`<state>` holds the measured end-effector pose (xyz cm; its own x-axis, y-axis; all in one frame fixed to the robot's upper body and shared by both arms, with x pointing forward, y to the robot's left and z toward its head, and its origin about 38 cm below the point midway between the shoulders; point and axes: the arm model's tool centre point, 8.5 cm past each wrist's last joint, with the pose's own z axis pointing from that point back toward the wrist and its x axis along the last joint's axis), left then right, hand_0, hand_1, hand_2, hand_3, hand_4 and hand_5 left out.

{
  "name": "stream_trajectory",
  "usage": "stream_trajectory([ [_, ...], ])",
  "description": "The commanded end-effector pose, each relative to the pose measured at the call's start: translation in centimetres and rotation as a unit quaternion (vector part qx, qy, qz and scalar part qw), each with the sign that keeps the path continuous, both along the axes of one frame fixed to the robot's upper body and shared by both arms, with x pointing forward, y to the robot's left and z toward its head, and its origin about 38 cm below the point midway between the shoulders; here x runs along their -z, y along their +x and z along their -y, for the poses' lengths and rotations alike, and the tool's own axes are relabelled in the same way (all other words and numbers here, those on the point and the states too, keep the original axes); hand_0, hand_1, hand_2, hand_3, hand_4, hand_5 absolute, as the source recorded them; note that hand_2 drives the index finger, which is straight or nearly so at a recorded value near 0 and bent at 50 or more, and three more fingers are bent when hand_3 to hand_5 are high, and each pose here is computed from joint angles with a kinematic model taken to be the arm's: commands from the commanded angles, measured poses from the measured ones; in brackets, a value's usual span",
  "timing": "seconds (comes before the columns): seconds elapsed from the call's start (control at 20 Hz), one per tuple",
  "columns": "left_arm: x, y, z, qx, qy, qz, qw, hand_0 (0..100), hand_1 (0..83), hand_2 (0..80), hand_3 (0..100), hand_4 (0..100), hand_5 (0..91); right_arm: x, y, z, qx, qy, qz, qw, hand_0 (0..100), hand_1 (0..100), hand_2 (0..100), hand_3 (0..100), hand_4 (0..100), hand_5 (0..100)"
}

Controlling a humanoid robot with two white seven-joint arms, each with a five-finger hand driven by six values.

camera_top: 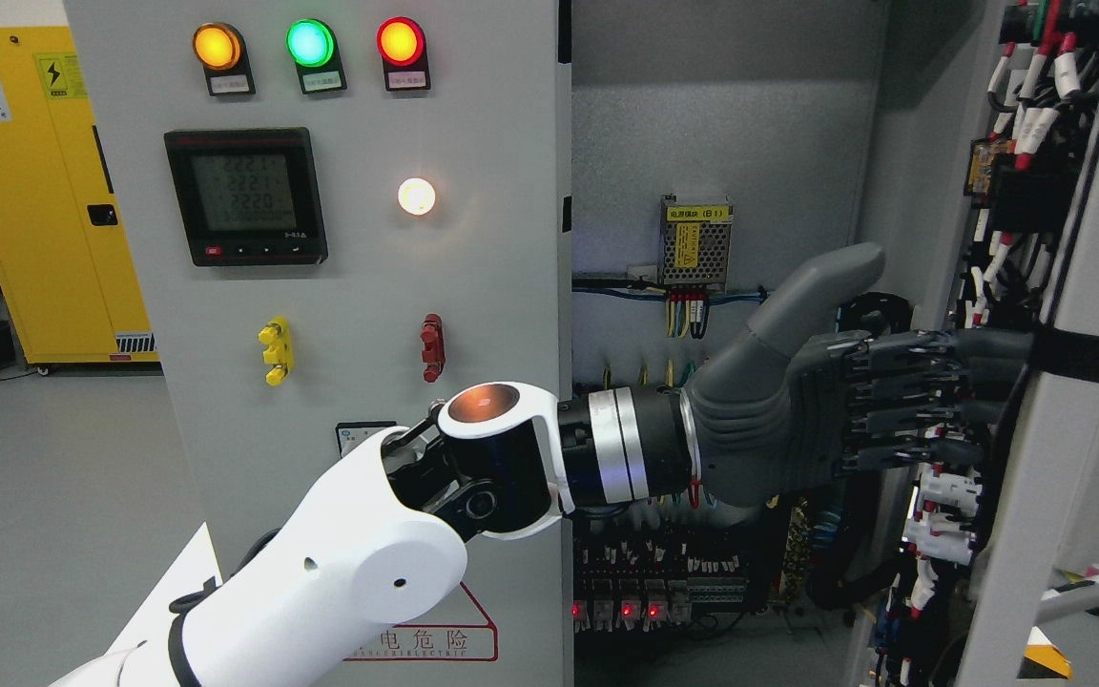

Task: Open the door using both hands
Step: 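Insert left hand behind the push-button door edge and push it outward, then push the push-button door farther open with the left hand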

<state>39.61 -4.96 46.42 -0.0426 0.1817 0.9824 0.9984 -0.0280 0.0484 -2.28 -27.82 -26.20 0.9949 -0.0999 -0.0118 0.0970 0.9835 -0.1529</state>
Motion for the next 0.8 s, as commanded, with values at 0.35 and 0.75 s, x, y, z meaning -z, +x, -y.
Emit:
stream_trajectory([
  [0.35,0.4,-2.0,5.4,0.017,-0.004,-0.014,1.0,0,0.0,0.0,5,0,0.0,0.1,0.0,-1.6,0.001,0.012,0.0,1.0,22,9,0,0,0,0],
  [0.75,-0.1,-3.3,7.4,0.034,-0.005,-0.005,0.999,0,0.0,0.0,5,0,0.0,0.1,0.1,-1.6,0.001,0.012,0.0,1.0,22,9,0,0,0,0],
])
